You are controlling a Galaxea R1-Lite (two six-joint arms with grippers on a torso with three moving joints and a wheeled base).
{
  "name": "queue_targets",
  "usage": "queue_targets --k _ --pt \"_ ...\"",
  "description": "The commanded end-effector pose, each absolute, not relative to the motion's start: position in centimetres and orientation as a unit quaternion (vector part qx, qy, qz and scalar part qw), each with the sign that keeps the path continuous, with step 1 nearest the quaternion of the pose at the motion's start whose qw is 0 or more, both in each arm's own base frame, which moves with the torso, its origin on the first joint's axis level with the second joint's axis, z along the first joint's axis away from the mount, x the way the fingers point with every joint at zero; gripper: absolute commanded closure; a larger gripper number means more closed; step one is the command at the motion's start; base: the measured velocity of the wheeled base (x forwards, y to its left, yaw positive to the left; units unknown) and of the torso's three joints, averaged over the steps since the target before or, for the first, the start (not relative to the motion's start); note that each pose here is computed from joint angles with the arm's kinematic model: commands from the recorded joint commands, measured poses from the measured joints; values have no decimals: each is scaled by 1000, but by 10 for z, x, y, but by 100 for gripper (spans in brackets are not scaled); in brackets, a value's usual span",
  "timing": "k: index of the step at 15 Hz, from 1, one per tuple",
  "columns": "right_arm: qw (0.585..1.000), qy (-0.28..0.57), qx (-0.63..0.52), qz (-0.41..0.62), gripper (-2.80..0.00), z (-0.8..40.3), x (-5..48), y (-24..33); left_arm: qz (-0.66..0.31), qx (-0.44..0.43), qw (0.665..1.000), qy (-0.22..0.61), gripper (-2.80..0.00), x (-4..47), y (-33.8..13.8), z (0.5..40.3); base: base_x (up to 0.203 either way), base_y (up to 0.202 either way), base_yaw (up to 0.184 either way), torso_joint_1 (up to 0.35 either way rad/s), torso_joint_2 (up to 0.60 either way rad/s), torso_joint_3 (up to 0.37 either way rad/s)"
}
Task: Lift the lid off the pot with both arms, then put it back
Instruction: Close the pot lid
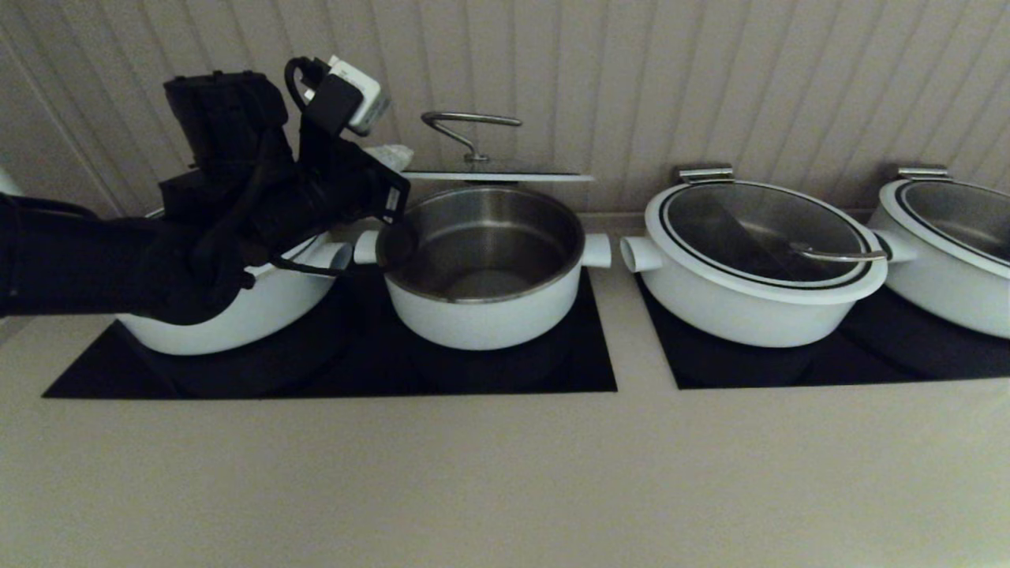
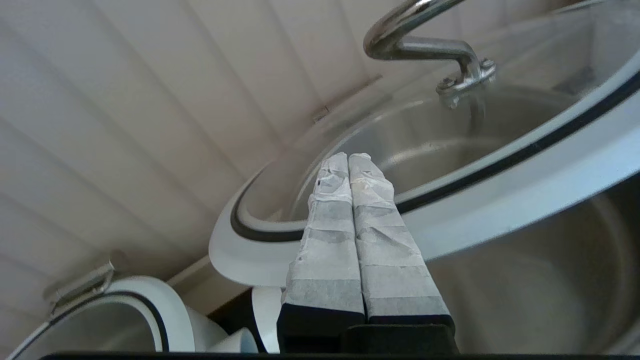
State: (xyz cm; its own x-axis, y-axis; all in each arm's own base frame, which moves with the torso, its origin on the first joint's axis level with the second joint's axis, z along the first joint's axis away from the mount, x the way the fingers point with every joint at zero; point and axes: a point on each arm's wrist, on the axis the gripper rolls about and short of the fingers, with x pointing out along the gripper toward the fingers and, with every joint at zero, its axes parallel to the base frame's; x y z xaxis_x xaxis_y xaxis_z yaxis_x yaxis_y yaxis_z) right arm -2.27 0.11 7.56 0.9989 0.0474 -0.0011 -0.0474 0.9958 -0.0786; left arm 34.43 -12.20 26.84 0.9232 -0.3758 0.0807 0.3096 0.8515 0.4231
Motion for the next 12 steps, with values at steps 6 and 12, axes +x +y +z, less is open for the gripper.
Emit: queue_targets --k 6,12 --pt "999 -1 -40 24 0 76 -23 1 -186 206 957 -78 0 339 -126 252 0 0 0 0 0 0" --pt "999 -1 -40 24 0 76 -23 1 -188 207 958 -70 0 340 -126 247 0 0 0 0 0 0"
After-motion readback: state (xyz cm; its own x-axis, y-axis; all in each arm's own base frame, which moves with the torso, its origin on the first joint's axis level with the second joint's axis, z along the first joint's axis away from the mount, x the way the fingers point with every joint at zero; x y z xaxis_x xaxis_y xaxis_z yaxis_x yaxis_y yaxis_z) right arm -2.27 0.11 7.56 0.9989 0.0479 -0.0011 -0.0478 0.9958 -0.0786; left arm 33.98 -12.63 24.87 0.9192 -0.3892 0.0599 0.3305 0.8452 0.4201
